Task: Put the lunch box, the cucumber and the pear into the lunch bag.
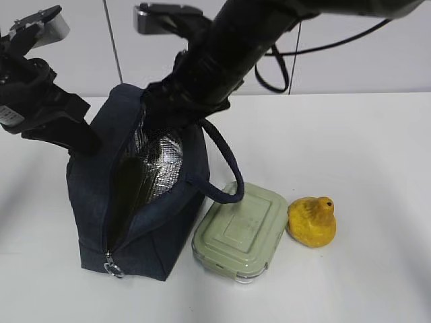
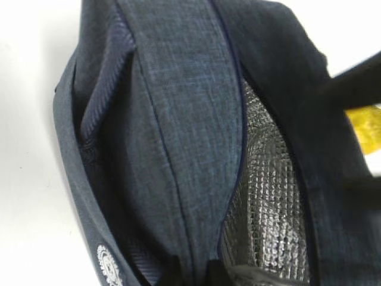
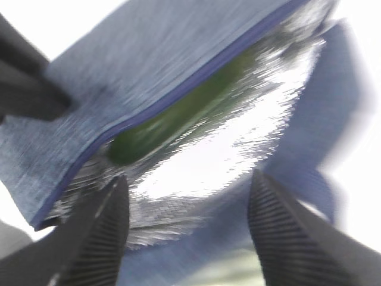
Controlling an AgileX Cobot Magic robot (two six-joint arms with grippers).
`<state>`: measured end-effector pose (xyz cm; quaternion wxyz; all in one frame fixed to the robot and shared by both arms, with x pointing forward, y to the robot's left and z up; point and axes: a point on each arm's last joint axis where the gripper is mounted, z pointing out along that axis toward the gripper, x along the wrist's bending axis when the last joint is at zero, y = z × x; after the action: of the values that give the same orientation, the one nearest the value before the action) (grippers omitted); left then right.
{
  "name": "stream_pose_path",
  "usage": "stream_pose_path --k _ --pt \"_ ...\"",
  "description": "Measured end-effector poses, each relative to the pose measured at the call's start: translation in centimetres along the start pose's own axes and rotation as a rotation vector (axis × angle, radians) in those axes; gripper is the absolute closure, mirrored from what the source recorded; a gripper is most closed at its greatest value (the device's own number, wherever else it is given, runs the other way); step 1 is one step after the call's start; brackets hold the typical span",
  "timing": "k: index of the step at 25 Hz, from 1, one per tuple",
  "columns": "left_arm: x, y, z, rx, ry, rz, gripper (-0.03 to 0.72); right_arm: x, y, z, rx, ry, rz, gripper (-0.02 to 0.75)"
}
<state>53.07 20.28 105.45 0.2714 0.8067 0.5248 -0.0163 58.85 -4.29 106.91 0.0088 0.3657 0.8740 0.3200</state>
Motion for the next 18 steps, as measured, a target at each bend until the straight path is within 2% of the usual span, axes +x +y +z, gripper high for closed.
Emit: stream_pose_path --k 5,8,12,18 --pt "0.0 0.0 0.0 0.001 0.0 0.0 0.67 -0.4 0.7 -7.0 -0.064 -0.307 0.027 0.342" --pt "0.0 0.0 0.0 0.001 0.0 0.0 0.67 -0.9 1.0 -8.4 -0.109 -0.408 0.001 0.393" --pt "0.0 0.0 0.0 0.001 0.0 -0.001 0.67 -1.4 1.9 -8.4 -0.205 -0.454 -0.029 0.447" --pt "0.0 0.0 0.0 0.001 0.0 -0.001 0.67 -2.0 1.1 -7.8 -0.133 -0.503 -0.055 0.448"
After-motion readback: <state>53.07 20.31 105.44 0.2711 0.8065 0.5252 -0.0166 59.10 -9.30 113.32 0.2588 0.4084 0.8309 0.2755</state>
